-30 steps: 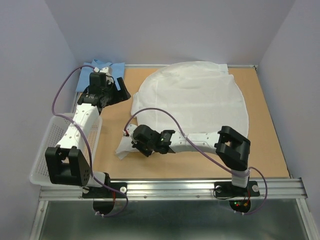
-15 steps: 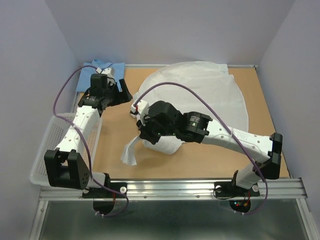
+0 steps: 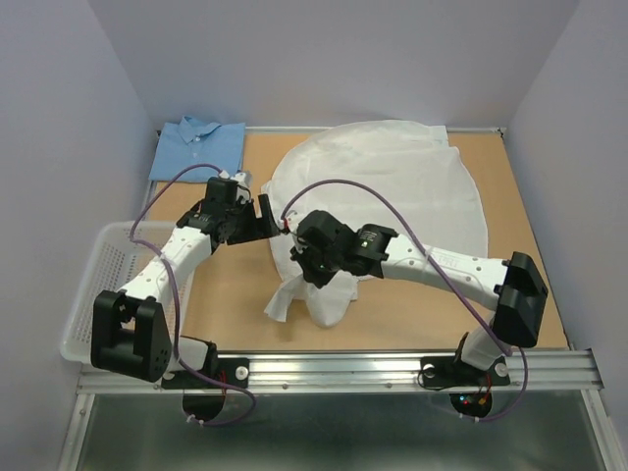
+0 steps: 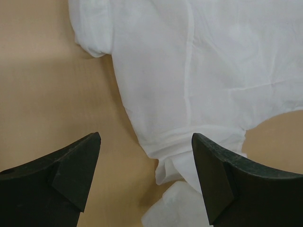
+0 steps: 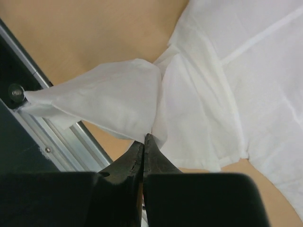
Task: Fold and stack the long sleeve shirts
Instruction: Flatten the shirt out, then fold the shirt
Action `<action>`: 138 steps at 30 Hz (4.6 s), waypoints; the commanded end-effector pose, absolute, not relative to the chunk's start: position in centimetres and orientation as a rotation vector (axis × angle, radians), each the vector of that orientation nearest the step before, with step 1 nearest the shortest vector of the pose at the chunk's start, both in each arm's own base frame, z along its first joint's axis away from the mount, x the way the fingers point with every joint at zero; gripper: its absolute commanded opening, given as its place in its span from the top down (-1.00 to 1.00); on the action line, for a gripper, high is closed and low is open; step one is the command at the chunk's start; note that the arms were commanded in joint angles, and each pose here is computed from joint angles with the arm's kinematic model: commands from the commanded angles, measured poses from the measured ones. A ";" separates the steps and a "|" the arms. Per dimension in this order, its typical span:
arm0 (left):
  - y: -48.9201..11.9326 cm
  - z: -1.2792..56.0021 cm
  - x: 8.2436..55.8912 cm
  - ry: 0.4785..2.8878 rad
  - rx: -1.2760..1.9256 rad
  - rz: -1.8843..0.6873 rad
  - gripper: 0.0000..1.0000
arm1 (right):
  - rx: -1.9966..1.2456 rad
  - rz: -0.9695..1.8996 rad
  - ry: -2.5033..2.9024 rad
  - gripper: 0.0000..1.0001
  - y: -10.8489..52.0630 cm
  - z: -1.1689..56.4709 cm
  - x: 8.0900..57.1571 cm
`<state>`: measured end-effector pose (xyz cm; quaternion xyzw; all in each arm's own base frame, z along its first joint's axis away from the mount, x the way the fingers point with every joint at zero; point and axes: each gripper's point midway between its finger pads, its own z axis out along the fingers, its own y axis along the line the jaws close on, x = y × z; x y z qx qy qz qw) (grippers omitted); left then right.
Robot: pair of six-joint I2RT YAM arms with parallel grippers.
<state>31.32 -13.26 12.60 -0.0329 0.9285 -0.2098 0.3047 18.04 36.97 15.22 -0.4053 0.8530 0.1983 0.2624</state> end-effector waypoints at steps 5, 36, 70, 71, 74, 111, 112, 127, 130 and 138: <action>-16.2 13.0 30.5 2.428 -0.019 -0.611 -0.79 | -0.949 0.485 2.229 0.99 36.0 17.4 21.4; -17.3 11.4 31.9 2.312 0.167 -0.569 -0.79 | -0.436 0.215 1.915 0.99 28.7 32.1 40.5; -17.2 11.7 31.3 2.338 0.027 -0.590 -0.79 | -0.780 0.870 2.900 0.95 24.4 10.0 13.9; -16.9 10.9 31.1 2.364 -0.035 -0.578 -0.79 | -0.809 0.836 2.938 0.91 23.7 10.0 13.4; -16.1 9.3 30.7 2.417 -0.143 -0.531 -0.79 | -0.847 0.798 2.964 0.64 23.0 10.2 13.1; -17.3 2.9 28.0 2.549 -0.312 -0.656 -0.40 | 1.509 0.009 2.293 -0.44 -7.2 4.5 25.6; -17.4 3.0 28.0 2.547 -0.310 -0.662 -0.40 | 1.512 -0.005 2.260 -0.43 -7.7 4.5 25.9; -17.2 3.4 27.6 2.532 -0.275 -0.660 -0.40 | 1.677 -0.034 2.158 -0.19 -8.9 0.6 24.7; -17.1 3.3 27.4 2.542 -0.264 -0.656 -0.40 | 1.706 -0.051 2.158 0.09 -8.9 -0.5 24.2; -16.6 3.5 26.9 2.540 -0.307 -0.634 -0.43 | 1.682 -0.002 2.157 0.94 -8.5 -0.3 24.5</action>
